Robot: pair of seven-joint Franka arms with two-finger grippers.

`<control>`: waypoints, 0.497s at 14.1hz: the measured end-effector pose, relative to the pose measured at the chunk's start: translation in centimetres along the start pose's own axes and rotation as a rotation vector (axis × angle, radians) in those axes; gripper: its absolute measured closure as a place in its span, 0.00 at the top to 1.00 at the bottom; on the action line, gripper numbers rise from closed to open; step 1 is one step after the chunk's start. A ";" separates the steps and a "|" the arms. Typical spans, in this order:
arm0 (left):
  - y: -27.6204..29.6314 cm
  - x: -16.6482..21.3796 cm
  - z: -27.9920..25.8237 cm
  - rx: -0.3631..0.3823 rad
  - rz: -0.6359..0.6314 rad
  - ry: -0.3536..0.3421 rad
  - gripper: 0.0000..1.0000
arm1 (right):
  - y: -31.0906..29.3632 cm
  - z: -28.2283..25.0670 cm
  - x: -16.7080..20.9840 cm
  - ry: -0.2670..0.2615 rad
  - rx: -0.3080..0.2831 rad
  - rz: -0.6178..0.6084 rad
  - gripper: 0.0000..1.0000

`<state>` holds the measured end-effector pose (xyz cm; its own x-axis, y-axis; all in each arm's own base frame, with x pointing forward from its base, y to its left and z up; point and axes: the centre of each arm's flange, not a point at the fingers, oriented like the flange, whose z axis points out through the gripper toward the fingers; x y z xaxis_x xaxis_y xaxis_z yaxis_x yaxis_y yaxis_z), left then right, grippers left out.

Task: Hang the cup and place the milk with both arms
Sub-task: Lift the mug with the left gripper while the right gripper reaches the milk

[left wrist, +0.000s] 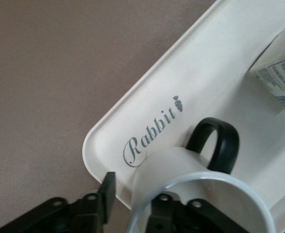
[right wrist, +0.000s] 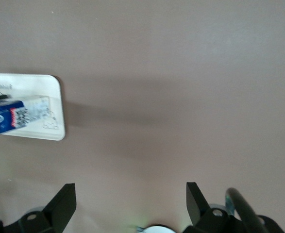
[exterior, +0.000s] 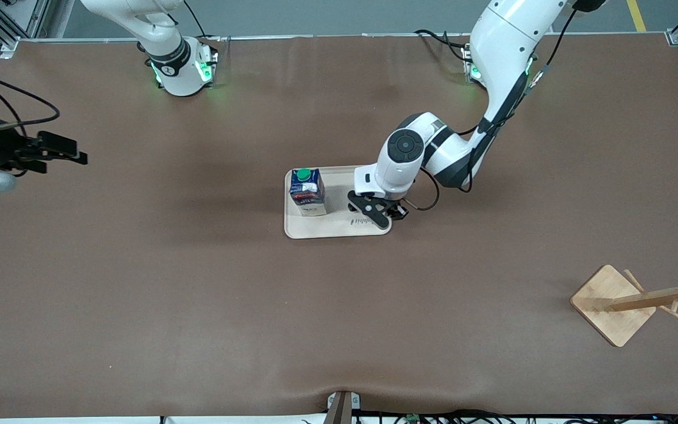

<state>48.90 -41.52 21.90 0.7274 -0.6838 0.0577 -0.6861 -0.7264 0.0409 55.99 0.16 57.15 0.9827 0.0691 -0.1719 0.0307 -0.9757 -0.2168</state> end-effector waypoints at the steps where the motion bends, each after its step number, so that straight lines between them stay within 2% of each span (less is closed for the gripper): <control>1: 0.2 0.1 -0.1 0.000 0.001 0.003 0.19 | -2.2 0.4 0.2 -0.002 -0.002 0.036 1.00; 2: 0.4 0.3 -0.4 0.001 -0.007 0.003 0.09 | -4.8 0.9 0.4 0.004 -0.009 0.055 1.00; 3: 0.3 0.6 -0.8 0.004 -0.020 -0.005 0.05 | -7.6 1.5 0.6 0.015 -0.017 0.064 1.00; 5: -0.7 1.5 -3.3 0.022 -0.049 -0.042 0.05 | -13.1 3.0 0.8 0.038 -0.028 0.093 1.00; 7: -2.3 2.7 -7.9 0.045 -0.122 -0.097 0.05 | -17.9 5.3 0.9 0.035 -0.043 0.108 1.00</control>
<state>52.32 -41.17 29.80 0.8049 -0.5919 -0.0418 -0.5925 -0.8056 -0.0027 55.33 18.83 55.80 0.9864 -0.0436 -0.1582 -0.0689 -0.9851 -0.1577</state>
